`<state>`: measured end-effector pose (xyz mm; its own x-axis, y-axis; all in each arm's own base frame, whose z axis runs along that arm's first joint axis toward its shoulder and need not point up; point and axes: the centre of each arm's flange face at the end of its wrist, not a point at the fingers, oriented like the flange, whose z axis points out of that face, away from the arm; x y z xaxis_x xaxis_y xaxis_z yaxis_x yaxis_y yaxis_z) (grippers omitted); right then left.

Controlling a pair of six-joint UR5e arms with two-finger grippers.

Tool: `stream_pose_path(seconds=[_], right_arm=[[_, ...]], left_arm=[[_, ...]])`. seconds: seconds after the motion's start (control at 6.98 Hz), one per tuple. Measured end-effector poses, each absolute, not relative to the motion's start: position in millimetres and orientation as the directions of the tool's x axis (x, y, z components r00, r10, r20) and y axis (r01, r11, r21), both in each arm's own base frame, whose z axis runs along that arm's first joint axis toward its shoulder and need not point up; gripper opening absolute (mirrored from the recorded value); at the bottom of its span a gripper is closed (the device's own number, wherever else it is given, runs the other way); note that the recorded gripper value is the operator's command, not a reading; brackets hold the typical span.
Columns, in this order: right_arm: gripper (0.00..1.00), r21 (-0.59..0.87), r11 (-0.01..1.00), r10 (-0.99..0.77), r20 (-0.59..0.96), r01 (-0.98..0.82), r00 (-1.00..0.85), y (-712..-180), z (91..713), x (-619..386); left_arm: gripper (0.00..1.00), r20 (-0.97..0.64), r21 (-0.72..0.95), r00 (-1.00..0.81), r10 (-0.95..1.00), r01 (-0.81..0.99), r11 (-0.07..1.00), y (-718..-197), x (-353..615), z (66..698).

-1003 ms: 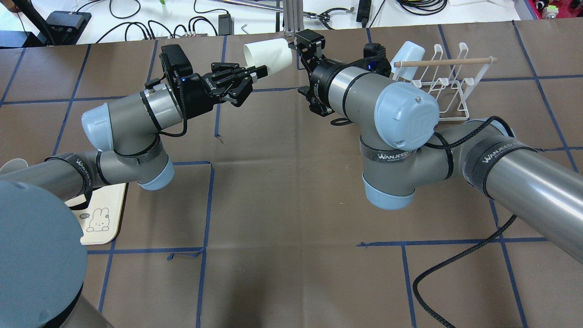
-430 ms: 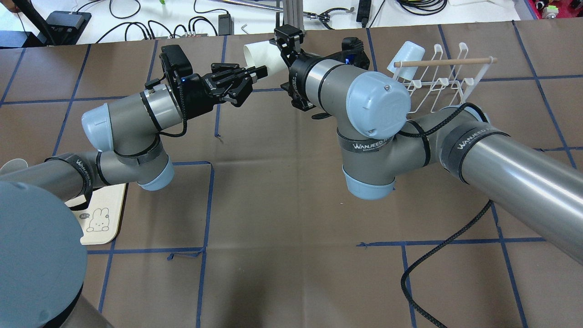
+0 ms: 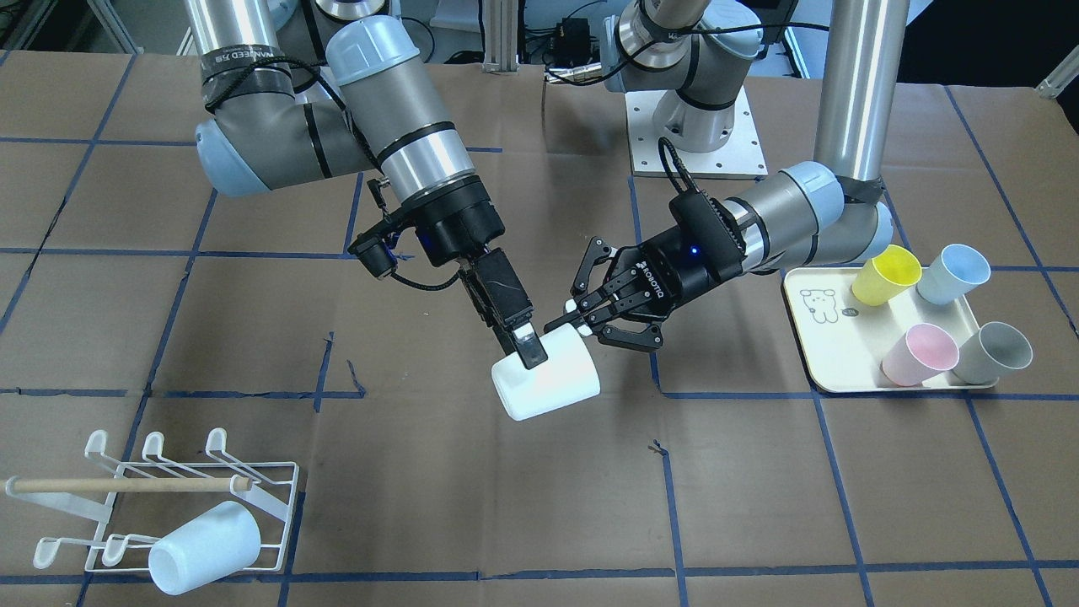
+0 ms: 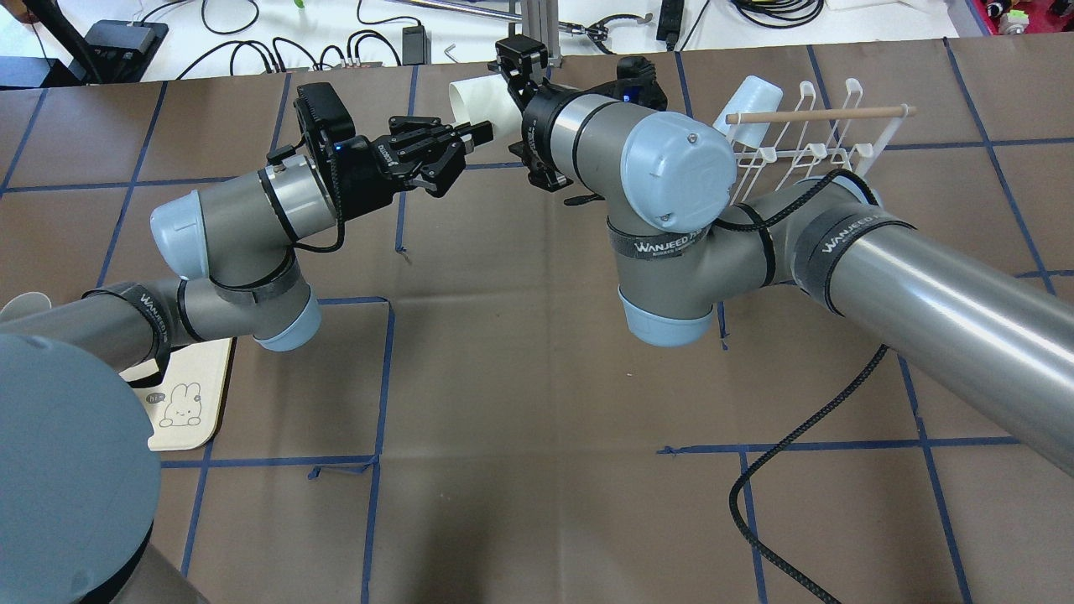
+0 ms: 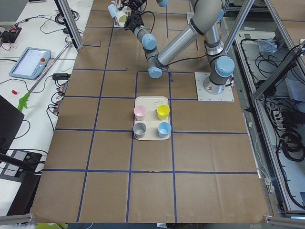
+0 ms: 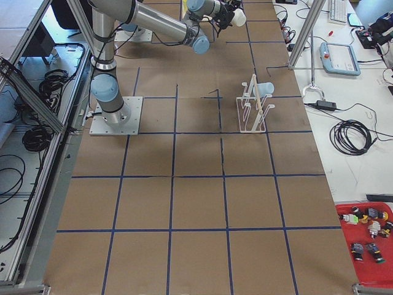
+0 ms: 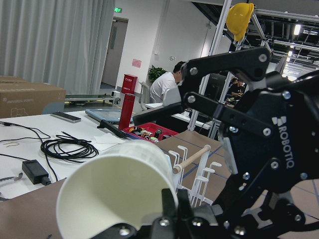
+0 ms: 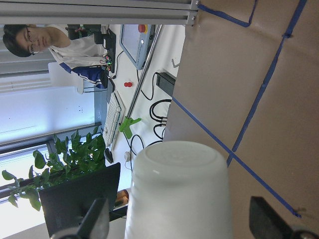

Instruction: Transfer IKEA cup to right arm and place on rack

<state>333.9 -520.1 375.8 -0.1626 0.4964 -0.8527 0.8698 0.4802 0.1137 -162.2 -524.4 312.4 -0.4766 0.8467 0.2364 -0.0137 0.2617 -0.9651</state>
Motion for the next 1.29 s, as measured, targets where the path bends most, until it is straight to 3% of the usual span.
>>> stream_pose_path(seconds=[1.29], right_arm=[[0.96,0.117,0.482,0.522,-0.834,0.868,-0.178,-535.4,370.4,342.2]], left_arm=[[0.10,0.248,-0.962,-0.475,0.844,-0.020,0.271,-524.2,-162.3,313.4]])
